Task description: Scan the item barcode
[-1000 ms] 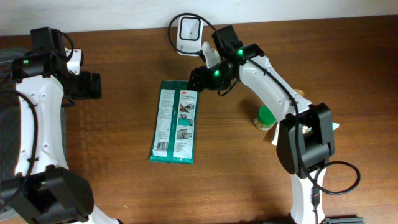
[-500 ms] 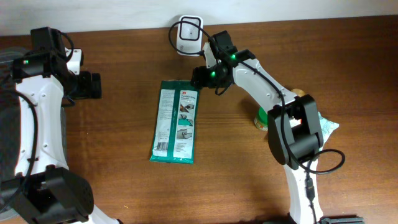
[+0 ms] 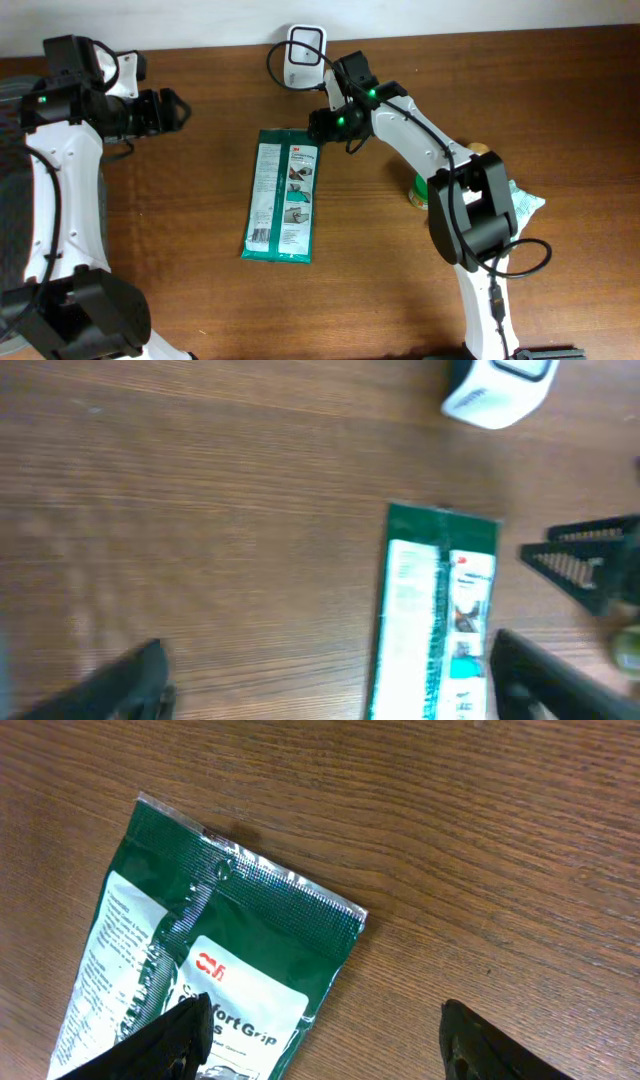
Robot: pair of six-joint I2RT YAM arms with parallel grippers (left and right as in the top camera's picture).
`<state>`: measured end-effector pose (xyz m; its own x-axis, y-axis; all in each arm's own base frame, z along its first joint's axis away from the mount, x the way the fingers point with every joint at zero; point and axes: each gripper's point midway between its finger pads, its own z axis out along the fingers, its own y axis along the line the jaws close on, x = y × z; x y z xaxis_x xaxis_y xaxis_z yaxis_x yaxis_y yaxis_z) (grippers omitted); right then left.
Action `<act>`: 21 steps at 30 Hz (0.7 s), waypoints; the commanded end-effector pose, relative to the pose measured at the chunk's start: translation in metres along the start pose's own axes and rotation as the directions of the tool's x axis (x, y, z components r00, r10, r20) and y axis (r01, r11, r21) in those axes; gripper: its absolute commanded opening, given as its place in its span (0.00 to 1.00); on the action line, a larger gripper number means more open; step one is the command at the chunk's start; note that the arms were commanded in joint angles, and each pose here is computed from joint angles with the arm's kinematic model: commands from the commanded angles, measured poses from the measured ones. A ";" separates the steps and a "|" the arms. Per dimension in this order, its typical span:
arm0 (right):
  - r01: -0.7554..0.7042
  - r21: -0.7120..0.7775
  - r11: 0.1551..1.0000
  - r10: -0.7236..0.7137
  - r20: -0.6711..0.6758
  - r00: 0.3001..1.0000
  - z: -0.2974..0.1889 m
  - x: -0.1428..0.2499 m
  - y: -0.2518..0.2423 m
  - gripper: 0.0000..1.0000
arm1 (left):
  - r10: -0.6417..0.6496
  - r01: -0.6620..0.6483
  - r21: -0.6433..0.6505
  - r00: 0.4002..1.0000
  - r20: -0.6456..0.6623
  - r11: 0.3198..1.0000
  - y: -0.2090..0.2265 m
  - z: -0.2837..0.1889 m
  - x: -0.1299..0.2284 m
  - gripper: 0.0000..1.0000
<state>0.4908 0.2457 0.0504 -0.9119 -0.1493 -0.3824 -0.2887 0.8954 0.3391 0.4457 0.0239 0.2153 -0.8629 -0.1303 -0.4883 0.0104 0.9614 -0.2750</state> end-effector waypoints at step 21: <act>0.106 -0.145 0.984 -0.113 -0.037 0.993 0.064 0.023 0.028 0.31 | 0.095 -0.080 0.066 0.958 -0.272 0.995 -0.021 0.129 0.066 0.00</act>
<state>0.4893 0.2795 0.0151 -0.8913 -0.2214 -0.3958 -0.3887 0.8225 0.4152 0.4516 -0.0363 0.0791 -0.9676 0.0169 -0.2519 0.0936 0.9506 -0.2961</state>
